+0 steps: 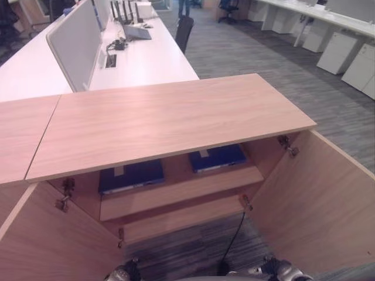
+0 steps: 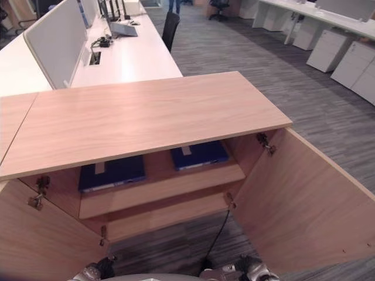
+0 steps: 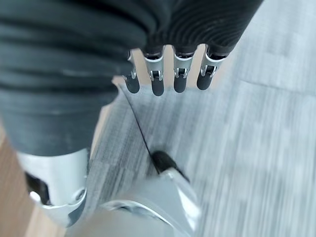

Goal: Put the empty folder in the office cabinet

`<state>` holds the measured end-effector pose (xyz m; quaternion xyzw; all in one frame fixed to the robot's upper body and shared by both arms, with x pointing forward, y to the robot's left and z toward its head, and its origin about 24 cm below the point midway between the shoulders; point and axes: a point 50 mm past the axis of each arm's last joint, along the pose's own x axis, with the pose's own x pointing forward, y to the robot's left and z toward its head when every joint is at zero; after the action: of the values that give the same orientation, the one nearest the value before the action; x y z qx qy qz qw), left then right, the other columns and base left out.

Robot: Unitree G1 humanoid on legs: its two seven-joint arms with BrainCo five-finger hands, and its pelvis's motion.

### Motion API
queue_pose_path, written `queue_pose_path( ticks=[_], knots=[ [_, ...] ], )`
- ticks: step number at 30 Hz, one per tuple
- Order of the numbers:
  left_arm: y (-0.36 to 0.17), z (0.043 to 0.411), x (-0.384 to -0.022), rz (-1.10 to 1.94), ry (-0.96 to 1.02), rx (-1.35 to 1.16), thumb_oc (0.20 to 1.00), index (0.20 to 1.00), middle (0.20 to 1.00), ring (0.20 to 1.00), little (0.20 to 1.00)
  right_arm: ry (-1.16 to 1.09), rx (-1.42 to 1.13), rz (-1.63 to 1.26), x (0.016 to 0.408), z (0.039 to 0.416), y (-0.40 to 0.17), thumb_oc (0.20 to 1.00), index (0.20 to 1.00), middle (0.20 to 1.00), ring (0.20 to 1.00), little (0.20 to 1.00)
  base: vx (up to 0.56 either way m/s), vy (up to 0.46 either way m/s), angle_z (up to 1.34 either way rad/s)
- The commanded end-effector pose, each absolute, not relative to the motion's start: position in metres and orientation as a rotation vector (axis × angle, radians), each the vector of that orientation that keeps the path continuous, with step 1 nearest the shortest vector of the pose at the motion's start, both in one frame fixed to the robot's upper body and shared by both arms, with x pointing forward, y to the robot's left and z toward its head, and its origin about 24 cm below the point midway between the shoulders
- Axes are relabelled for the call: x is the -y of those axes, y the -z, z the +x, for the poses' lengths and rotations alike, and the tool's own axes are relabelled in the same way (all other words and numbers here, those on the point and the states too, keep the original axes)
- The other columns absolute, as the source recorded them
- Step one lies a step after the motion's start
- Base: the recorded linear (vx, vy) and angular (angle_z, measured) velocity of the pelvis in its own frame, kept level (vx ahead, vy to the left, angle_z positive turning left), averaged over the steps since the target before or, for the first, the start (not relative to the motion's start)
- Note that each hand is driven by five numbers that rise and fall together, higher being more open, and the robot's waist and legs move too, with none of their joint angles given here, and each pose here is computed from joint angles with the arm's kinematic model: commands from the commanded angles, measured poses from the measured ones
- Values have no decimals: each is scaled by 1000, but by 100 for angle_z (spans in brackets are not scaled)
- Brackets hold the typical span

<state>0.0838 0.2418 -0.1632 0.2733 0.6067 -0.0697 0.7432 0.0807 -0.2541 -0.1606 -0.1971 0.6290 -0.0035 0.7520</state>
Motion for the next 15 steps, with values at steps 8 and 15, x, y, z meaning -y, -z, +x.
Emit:
queue_pose_path(
  ticks=[8, 15],
  knots=[
    [162, 68, -259, 576, 43, -1411, 1000, 1000, 1000, 1000, 1000, 335, -1494, -334, 299, 52, 149, 1000, 1000, 1000, 1000, 1000, -156, 48, -46],
    [160, 70, -263, 560, -12, -1397, 1000, 1000, 1000, 1000, 1000, 467, -1465, -356, 327, 52, 136, 1000, 1000, 1000, 1000, 1000, -80, -90, -55]
  ],
)
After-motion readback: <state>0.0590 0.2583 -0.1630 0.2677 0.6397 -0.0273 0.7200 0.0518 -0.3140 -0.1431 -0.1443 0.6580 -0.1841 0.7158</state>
